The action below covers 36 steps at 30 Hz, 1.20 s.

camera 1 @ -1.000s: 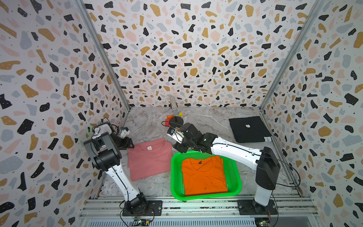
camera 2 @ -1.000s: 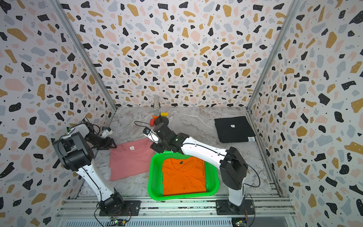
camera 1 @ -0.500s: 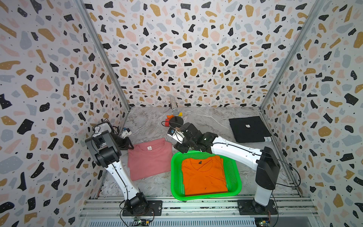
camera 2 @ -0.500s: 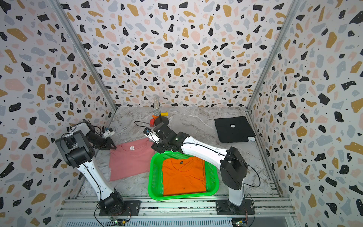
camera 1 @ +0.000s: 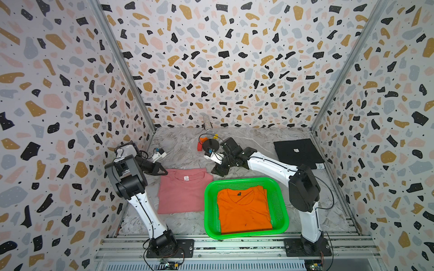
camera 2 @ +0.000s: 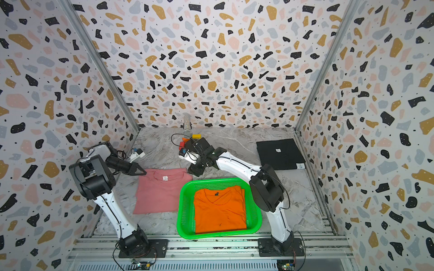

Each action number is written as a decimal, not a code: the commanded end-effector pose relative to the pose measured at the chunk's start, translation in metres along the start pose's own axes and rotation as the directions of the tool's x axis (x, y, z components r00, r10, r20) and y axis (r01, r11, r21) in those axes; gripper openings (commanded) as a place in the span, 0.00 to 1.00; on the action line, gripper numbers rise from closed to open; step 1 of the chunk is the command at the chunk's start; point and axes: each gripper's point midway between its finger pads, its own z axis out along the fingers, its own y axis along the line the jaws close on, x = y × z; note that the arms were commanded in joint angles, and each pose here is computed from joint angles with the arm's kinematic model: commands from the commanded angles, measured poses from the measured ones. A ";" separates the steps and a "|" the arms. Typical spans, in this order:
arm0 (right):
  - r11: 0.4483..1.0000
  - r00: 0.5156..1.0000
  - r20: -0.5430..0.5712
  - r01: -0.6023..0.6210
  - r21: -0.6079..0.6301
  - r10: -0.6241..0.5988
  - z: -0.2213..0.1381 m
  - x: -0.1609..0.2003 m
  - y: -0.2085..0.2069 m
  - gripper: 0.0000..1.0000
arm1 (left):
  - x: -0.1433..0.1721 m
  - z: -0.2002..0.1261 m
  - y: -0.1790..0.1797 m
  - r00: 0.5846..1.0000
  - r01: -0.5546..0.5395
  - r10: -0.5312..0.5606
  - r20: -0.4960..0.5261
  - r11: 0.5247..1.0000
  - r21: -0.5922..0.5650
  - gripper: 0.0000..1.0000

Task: Put the folded t-shirts into the basket
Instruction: Pick up the T-shirt from the center of the board.

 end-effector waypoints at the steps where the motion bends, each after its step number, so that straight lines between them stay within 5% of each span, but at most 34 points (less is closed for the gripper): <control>1: 0.992 0.995 0.037 0.100 -0.082 -0.097 -0.006 -0.008 0.007 0.68 | -0.022 -0.013 -0.040 0.976 -0.206 0.202 0.084 0.978 0.038 0.00; 11: 0.984 0.996 0.052 0.075 -0.160 -0.067 0.015 0.020 -0.026 0.76 | -0.055 -0.004 -0.057 0.919 -0.387 0.382 0.100 0.921 0.041 0.00; 25: 0.970 0.978 0.063 -0.186 -0.156 0.198 0.025 0.039 -0.079 0.79 | -0.099 -0.007 -0.051 0.880 -0.409 0.397 0.260 0.912 -0.007 0.00; 36: 0.934 0.954 0.041 -0.280 -0.222 0.296 0.033 0.046 -0.075 0.79 | -0.116 0.003 -0.067 0.856 -0.460 0.424 0.296 0.886 0.061 0.00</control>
